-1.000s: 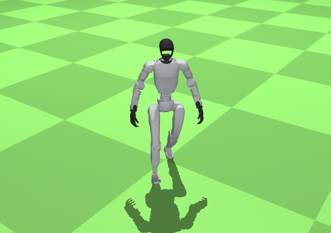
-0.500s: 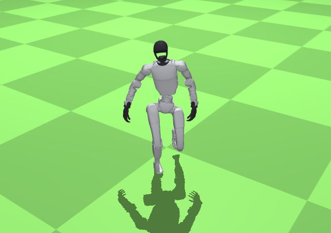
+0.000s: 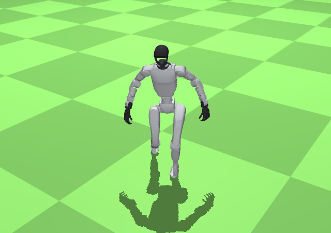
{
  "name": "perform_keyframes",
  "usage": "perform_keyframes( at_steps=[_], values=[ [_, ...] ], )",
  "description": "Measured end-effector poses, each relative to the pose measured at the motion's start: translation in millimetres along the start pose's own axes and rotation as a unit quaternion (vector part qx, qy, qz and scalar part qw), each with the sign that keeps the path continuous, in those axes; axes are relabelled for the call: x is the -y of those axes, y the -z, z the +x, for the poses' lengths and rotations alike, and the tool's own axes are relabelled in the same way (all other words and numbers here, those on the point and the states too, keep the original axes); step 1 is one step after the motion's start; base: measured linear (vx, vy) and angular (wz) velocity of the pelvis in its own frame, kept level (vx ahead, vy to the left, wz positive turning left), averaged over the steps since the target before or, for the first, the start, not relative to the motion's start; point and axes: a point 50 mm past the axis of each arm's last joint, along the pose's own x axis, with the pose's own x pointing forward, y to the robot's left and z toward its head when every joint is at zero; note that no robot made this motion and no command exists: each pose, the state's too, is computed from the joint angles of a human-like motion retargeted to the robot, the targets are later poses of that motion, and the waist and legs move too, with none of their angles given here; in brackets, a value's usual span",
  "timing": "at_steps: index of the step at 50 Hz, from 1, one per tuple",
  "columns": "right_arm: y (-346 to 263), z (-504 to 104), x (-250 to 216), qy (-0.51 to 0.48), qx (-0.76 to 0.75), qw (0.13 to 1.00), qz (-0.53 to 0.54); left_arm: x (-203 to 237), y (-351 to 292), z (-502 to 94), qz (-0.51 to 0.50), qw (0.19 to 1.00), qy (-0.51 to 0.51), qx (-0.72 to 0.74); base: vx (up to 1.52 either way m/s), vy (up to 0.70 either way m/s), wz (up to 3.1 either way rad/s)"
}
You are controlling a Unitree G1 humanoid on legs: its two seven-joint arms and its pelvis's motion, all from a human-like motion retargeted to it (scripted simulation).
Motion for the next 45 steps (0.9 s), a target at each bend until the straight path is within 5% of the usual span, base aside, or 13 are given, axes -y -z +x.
perform_keyframes(
  at_steps=[5, 9, 16, 27, 32, 37, 45],
  values=[
    [-119, 16, 44, 0.111, 0.188, 0.976, -0.001, -83, -69, -41, 0.216, 0.961, -0.111, 0.136, 0.63, 0.16, -0.55],
    [-201, 0, 54, 0.089, 0.335, 0.938, 0.026, -62, -113, -71, 0.286, 0.923, -0.058, 0.252, 0.68, 0.19, -0.56],
    [-261, -24, 11, -0.111, 0.442, 0.889, 0.038, 6, -102, -91, 0.246, 0.916, 0.074, 0.308, 0.62, 0.16, -0.45],
    [-258, -56, -33, -0.333, 0.437, 0.832, -0.077, 93, -18, -86, 0.132, 0.951, 0.236, 0.153, 0.33, 0.2, -0.32],
    [-259, -68, -8, -0.276, 0.463, 0.837, -0.092, 120, 18, -86, 0.075, 0.959, 0.267, 0.057, 0.07, 0.26, -0.21],
    [-253, -70, 37, -0.106, 0.478, 0.869, -0.066, 123, 42, -57, 0.01, 0.973, 0.227, -0.038, -0.06, 0.24, -0.01],
    [-164, -12, 46, 0.026, 0.315, 0.945, 0.08, 111, 42, -13, -0.154, 0.975, 0.116, -0.11, -0.13, 0.23, 0.2]
  ],
)
